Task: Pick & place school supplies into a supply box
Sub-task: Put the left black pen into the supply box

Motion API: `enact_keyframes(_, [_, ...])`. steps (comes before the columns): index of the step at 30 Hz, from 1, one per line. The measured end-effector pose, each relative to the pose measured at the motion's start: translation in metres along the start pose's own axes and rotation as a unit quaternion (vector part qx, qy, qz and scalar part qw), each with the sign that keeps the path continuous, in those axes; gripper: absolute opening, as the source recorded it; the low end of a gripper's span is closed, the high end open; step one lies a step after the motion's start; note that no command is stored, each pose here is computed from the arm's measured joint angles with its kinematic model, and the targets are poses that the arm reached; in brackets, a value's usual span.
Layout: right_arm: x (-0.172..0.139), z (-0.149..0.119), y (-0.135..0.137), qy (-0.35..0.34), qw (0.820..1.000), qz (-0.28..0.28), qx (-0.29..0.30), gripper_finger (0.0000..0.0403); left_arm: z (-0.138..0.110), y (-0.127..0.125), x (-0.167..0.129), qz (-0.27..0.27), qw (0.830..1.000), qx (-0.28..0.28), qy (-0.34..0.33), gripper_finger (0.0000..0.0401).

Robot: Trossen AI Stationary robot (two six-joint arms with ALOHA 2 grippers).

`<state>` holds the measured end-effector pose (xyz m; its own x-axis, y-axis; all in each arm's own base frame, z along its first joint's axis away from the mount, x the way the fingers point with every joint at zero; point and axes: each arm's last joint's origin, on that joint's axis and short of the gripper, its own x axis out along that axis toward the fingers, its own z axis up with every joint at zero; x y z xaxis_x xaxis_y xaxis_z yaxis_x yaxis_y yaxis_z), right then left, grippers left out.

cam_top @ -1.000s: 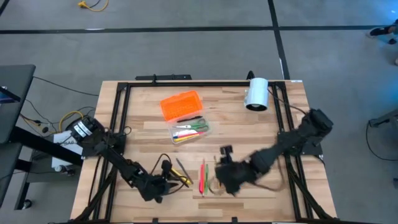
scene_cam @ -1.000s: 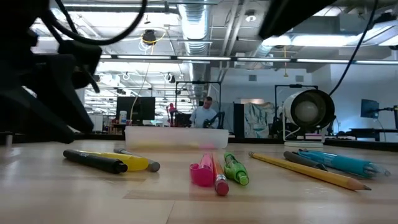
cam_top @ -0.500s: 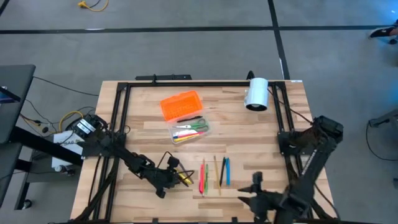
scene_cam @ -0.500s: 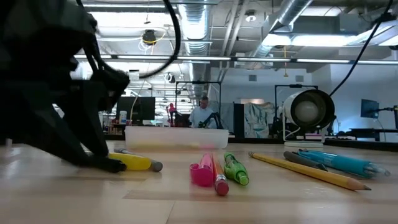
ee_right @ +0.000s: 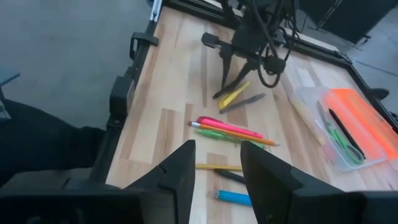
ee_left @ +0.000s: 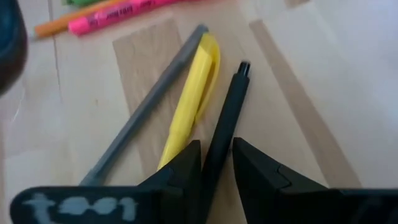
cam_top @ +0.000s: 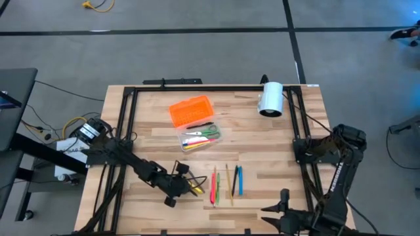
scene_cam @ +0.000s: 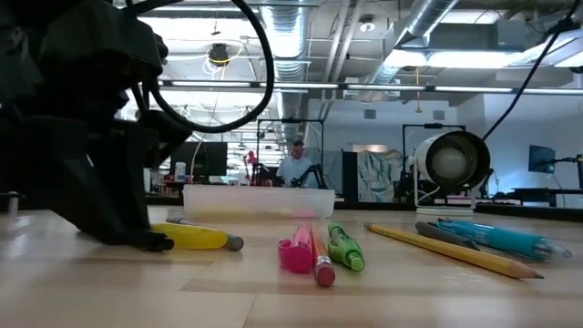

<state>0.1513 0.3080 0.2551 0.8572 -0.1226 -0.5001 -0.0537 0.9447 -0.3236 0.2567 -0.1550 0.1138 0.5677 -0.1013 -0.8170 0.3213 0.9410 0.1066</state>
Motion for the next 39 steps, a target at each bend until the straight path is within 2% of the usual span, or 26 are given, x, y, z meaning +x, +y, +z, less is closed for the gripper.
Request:
enact_keyframes(3, [0.003, 0.001, -0.002, 0.002, 1.000, -0.004, 0.002, 0.0121, 0.006, -0.003, -0.007, 0.008, 0.999, 0.013, 0.043, 0.0082])
enact_keyframes(9, [0.007, 0.002, -0.004, 0.006, 1.000, -0.008, 0.005, 0.0121, 0.013, -0.003, -0.016, 0.013, 0.994, -0.010, 0.109, 0.0082])
enact_keyframes(18, [0.006, 0.002, -0.004, 0.006, 1.000, -0.007, 0.005, 0.0120, 0.014, -0.003, -0.016, -0.004, 0.994, -0.007, 0.108, 0.0082])
enact_keyframes(26, [0.006, 0.002, -0.004, 0.006, 1.000, -0.007, 0.005, 0.0121, 0.020, -0.003, -0.015, -0.014, 0.997, 0.010, 0.082, 0.0082])
enact_keyframes(39, [0.007, 0.002, -0.003, 0.005, 1.000, -0.007, 0.006, 0.0120, 0.013, 0.001, -0.012, -0.016, 0.996, 0.002, 0.083, 0.0082])
